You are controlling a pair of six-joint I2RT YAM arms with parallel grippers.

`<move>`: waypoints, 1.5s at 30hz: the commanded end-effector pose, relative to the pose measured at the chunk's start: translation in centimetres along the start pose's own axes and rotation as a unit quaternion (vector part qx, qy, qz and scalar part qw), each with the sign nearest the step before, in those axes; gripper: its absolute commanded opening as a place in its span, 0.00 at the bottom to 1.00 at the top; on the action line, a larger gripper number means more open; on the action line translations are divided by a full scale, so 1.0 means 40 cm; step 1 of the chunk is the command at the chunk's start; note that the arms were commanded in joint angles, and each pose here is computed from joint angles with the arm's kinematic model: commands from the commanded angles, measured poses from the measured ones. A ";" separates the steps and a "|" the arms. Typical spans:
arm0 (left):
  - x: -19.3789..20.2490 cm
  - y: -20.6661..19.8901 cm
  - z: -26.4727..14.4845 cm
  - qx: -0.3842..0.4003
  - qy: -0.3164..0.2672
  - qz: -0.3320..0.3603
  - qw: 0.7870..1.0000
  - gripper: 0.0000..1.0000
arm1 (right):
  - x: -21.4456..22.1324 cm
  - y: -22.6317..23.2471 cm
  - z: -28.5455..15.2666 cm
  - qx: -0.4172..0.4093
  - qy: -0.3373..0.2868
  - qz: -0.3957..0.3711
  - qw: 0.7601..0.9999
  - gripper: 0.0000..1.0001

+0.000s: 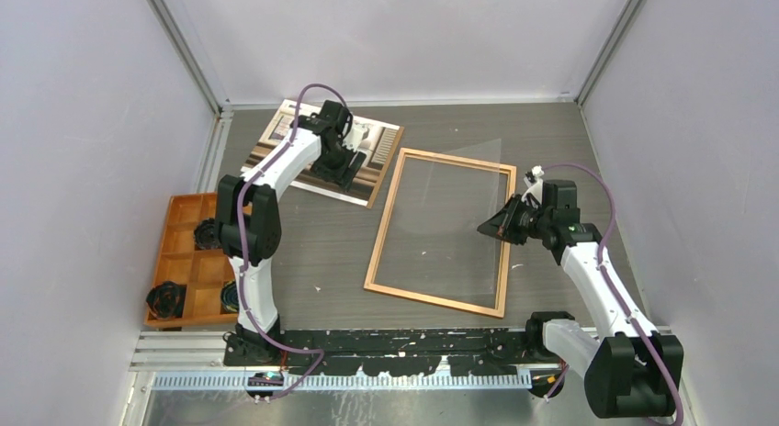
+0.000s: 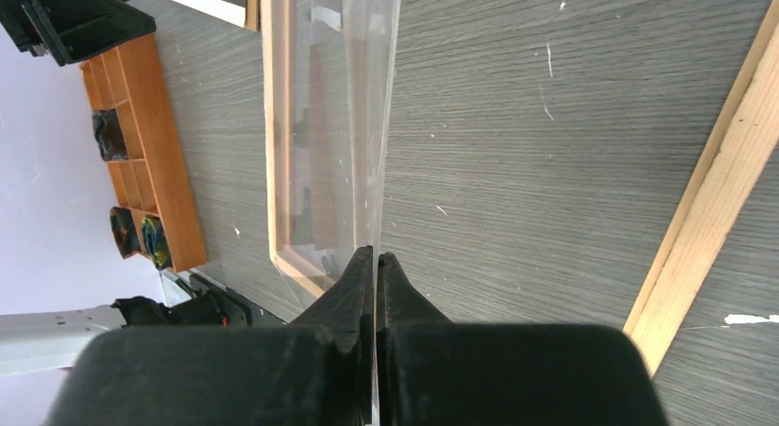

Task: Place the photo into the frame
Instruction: Place the photo frame item in the photo frame.

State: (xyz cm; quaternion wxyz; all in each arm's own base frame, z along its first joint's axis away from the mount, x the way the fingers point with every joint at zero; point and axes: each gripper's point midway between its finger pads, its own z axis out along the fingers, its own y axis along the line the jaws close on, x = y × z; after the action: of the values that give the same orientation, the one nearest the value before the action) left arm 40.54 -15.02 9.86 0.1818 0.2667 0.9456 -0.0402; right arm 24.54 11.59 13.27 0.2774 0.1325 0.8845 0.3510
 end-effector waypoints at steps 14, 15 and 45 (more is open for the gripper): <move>-0.005 -0.001 0.020 -0.006 -0.004 0.014 1.000 0.63 | -0.041 -0.017 -0.018 0.038 -0.042 -0.028 0.998 0.01; -0.004 -0.002 0.021 -0.005 -0.003 0.014 1.000 0.63 | -0.043 -0.016 -0.019 0.038 -0.044 -0.029 0.998 0.01; 0.006 -0.066 0.103 0.002 0.013 0.042 0.999 0.62 | -0.069 0.146 -0.062 -0.118 -0.083 -0.051 0.988 0.01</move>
State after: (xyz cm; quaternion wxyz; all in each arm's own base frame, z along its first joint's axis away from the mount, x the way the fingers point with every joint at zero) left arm 40.11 -16.88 6.87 0.1615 0.2937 0.9416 -0.0331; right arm 24.82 12.11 16.87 0.3451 0.1085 0.8510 0.3807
